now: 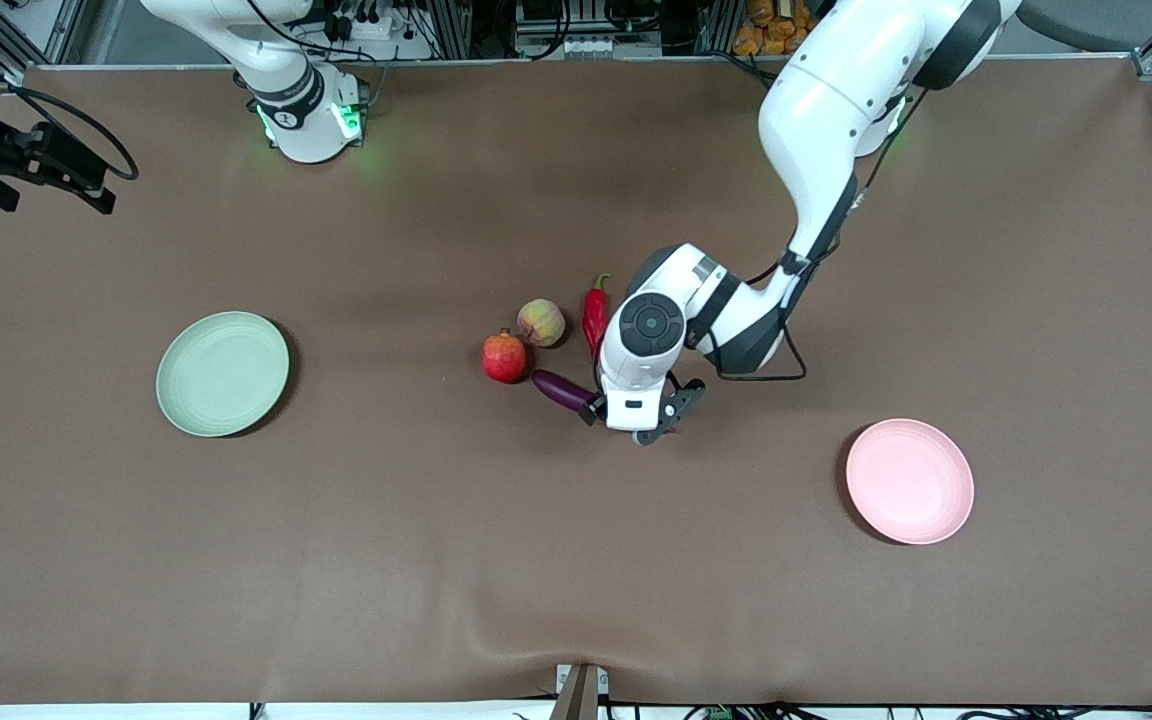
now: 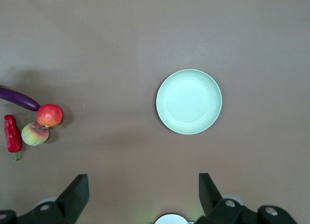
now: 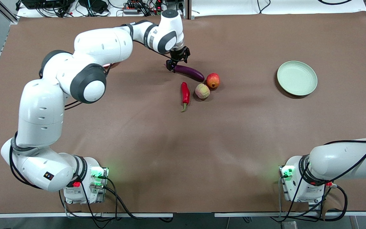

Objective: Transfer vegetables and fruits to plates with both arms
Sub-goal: 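Reach the left gripper down to the purple eggplant and grasp it, then carry the eggplant to the pink plate while the right gripper reaches the apple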

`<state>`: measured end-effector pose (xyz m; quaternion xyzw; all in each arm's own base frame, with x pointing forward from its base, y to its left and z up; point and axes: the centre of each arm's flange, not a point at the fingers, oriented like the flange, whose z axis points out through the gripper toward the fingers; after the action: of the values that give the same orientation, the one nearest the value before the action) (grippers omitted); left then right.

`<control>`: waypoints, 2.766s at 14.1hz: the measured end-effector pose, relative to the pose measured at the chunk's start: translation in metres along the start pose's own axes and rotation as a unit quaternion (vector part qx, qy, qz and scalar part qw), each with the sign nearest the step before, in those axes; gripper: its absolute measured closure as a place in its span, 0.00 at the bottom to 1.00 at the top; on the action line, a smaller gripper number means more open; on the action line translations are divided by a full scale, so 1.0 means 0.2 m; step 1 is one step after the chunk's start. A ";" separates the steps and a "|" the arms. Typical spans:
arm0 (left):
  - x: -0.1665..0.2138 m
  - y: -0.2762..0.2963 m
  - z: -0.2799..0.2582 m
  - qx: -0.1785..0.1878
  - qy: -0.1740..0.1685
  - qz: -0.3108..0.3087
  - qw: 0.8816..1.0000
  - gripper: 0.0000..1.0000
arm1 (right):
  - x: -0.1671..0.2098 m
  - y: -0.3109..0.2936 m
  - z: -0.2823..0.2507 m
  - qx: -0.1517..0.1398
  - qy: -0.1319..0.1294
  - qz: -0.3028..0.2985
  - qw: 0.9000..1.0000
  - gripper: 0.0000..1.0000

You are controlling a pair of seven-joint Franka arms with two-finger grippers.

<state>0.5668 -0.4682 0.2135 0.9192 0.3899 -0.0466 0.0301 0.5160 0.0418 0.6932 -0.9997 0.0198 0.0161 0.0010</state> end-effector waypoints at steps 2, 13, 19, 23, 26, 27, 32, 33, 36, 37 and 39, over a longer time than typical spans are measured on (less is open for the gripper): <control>-0.03 0.00 0.08 -0.004 -0.001 -0.020 1.000 0.00 | 0.00 0.00 0.00 0.000 0.000 0.000 1.000 0.00; 0.00 0.00 0.17 -0.008 0.007 -0.035 0.999 0.25 | 0.00 0.00 0.01 -0.001 -0.008 0.000 1.000 0.00; 0.01 0.03 0.06 -0.007 0.010 -0.035 0.999 0.63 | 0.00 0.02 0.04 -0.002 -0.024 0.003 1.000 0.00; 0.13 0.06 -0.41 -0.039 0.029 -0.035 0.998 0.65 | 0.08 -0.03 0.16 -0.004 -0.048 -0.009 0.999 0.00; 0.27 0.04 -0.83 -0.086 0.043 -0.048 0.994 0.65 | 0.15 -0.13 0.31 -0.020 -0.073 -0.027 0.997 0.00; 0.34 0.01 -0.96 -0.100 0.049 -0.056 0.992 0.65 | 0.18 -0.17 0.37 -0.031 -0.081 -0.035 0.996 0.00; 0.85 -0.23 -1.33 -0.093 0.073 -0.040 0.992 0.65 | 0.36 -0.42 0.74 -0.053 -0.104 -0.078 0.990 0.00; 0.95 -0.28 -1.35 -0.086 0.076 -0.032 0.993 0.65 | 0.40 -0.47 0.81 -0.053 -0.104 -0.084 0.990 0.00; 1.23 -0.44 -1.34 -0.060 0.077 0.007 0.995 0.65 | 0.48 -0.64 1.05 -0.057 -0.106 -0.069 0.990 0.00; 1.32 -0.50 -1.32 -0.052 0.077 0.023 0.995 0.65 | 0.49 -0.71 1.12 -0.061 -0.105 -0.050 0.991 0.00; 1.49 -0.61 -1.26 -0.032 0.072 0.065 0.995 0.65 | 0.51 -0.87 1.27 -0.067 -0.100 0.000 0.993 0.00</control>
<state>0.6998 -0.1474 0.4289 0.9420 0.3320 0.0341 0.0340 0.6160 0.2131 0.4355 -0.9908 0.0183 0.1177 -0.0636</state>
